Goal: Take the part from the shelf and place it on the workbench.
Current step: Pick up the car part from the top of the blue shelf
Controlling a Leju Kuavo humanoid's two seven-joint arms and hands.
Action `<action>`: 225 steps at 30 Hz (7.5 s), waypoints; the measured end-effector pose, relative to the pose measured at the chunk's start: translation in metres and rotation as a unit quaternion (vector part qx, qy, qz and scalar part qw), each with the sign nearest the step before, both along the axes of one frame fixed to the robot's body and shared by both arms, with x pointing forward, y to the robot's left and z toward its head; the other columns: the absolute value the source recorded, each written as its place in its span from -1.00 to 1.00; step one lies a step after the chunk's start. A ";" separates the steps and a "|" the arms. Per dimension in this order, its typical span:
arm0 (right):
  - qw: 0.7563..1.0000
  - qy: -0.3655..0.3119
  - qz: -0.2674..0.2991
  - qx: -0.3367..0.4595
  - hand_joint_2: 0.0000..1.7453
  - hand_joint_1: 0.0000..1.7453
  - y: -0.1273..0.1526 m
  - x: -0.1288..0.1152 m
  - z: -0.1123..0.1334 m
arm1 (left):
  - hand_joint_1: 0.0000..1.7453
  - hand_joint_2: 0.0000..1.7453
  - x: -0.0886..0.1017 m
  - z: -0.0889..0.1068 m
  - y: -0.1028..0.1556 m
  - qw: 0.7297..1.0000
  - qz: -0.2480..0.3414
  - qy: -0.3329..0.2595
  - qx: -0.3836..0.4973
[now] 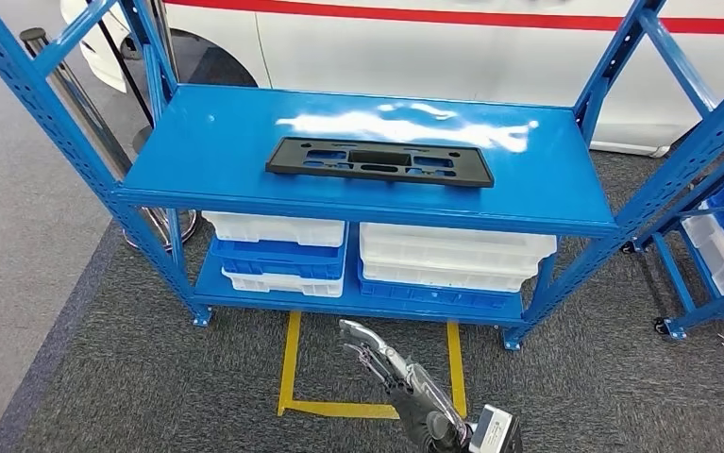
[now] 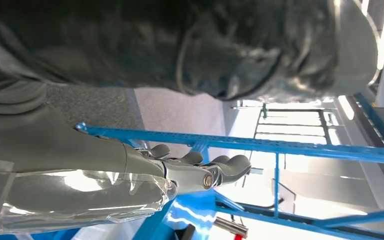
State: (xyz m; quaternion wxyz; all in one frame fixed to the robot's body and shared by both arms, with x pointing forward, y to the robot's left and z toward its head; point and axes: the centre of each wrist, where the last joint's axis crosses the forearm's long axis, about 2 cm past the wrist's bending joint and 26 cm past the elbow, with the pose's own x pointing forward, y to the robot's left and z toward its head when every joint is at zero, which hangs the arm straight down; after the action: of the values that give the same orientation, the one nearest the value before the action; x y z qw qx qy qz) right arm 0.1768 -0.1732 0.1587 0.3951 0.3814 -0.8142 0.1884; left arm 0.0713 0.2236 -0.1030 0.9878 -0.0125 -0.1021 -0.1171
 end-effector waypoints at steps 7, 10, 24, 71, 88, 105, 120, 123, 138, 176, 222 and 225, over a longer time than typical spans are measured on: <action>1.000 -0.007 0.005 0.007 -1.00 -1.00 0.000 0.000 0.004 | -1.00 -1.00 0.002 0.001 -0.001 1.000 -0.011 0.001 -0.001; 1.000 -0.007 0.008 0.007 -1.00 -1.00 0.000 0.000 0.003 | -1.00 -1.00 0.001 0.000 -0.001 1.000 -0.017 0.003 -0.003; 1.000 -0.007 0.012 0.011 -1.00 -1.00 0.000 0.000 0.004 | -1.00 -1.00 0.004 0.001 0.000 1.000 -0.031 0.000 0.000; 1.000 -0.008 0.012 0.014 -1.00 -1.00 0.001 0.001 0.006 | -1.00 -1.00 0.004 0.001 0.000 1.000 -0.031 -0.001 0.000; 1.000 -0.008 0.012 0.014 -1.00 -1.00 0.001 0.000 0.005 | -1.00 -1.00 0.002 0.000 0.000 0.999 -0.032 0.001 -0.003; 1.000 -0.010 0.013 0.015 -1.00 -1.00 0.001 0.001 0.006 | -1.00 -1.00 0.002 0.000 -0.001 0.999 -0.035 0.001 -0.007; 1.000 -0.012 0.013 0.017 -1.00 -1.00 0.001 0.001 0.007 | -1.00 -1.00 0.002 0.000 0.000 0.999 -0.035 0.001 -0.006; 1.000 -0.012 0.014 0.016 -1.00 -1.00 0.001 0.001 0.007 | -1.00 -1.00 0.003 0.001 -0.001 0.999 -0.036 0.001 -0.008; 1.000 -0.012 0.014 0.016 -1.00 -1.00 0.001 0.001 0.007 | -1.00 -1.00 0.002 0.000 -0.001 0.999 -0.036 0.002 -0.008; 0.956 -0.082 -0.214 -0.185 1.00 -1.00 -0.006 0.013 0.002 | -1.00 -1.00 0.000 0.000 0.000 1.000 -0.027 -0.005 0.005; 0.850 -0.167 -0.234 -0.441 1.00 -1.00 -0.018 0.031 -0.015 | -1.00 -1.00 -0.005 -0.002 0.006 1.000 -0.018 0.002 0.002; 0.840 -0.172 -0.226 -0.463 1.00 -1.00 -0.019 0.033 -0.017 | -1.00 -1.00 -0.007 -0.002 0.006 1.000 -0.020 0.004 0.003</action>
State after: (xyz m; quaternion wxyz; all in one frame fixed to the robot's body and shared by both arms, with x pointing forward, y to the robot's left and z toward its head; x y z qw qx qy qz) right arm 0.2094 -0.1921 0.1416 0.4109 -0.0790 -0.7503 0.5117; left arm 0.0641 0.2300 -0.1051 0.9858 -0.0119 -0.0971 -0.1369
